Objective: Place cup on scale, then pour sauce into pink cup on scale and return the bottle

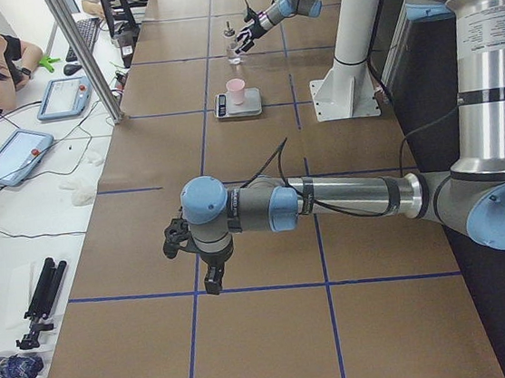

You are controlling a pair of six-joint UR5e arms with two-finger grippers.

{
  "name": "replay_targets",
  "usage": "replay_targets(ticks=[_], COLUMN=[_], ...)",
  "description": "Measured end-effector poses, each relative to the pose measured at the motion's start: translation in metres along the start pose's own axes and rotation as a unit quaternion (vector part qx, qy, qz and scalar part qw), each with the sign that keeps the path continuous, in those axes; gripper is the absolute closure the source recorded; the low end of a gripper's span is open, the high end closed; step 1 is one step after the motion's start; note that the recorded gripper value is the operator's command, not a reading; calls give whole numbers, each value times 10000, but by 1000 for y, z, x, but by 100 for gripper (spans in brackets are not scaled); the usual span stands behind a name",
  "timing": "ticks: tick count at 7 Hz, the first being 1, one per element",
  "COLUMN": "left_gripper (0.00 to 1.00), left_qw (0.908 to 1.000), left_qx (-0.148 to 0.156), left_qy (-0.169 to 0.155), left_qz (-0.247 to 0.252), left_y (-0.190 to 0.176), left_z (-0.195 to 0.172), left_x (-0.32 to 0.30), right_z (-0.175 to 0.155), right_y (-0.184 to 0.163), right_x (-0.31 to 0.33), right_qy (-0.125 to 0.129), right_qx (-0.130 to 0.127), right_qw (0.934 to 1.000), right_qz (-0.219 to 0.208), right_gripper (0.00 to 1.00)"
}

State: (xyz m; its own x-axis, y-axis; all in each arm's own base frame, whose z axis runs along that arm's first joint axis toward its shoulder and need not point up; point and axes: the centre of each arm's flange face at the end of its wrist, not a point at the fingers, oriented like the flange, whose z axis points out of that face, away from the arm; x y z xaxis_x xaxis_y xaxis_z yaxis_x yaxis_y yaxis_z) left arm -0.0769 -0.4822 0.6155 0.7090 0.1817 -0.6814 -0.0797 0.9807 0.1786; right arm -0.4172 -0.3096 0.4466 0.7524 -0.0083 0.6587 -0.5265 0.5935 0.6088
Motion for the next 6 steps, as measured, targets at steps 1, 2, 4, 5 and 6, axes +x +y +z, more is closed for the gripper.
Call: replay_targets(ticks=[1, 2, 4, 5, 6], left_gripper=[0, 0, 0, 0, 0], left_qw=[10000, 10000, 10000, 10000, 10000], left_qx=[3, 6, 8, 7, 7], left_qy=[0, 1, 6, 7, 7], left_qz=[4, 8, 10, 8, 6], left_y=[-1, -2, -2, -2, -2], left_z=[0, 0, -1, -1, -1], left_x=[1, 1, 1, 1, 1], right_z=[-6, -12, -38, -51, -59], right_y=[10, 15, 4, -4, -13], right_x=[-1, 3, 24, 39, 47], right_qy=[-54, -95, -203, -241, -295], right_qx=[-77, -133, -369, -518, -668], right_qw=[9999, 9998, 9989, 9976, 9951], right_qz=[-66, -119, -203, -394, -669], right_gripper=[0, 0, 0, 0, 0])
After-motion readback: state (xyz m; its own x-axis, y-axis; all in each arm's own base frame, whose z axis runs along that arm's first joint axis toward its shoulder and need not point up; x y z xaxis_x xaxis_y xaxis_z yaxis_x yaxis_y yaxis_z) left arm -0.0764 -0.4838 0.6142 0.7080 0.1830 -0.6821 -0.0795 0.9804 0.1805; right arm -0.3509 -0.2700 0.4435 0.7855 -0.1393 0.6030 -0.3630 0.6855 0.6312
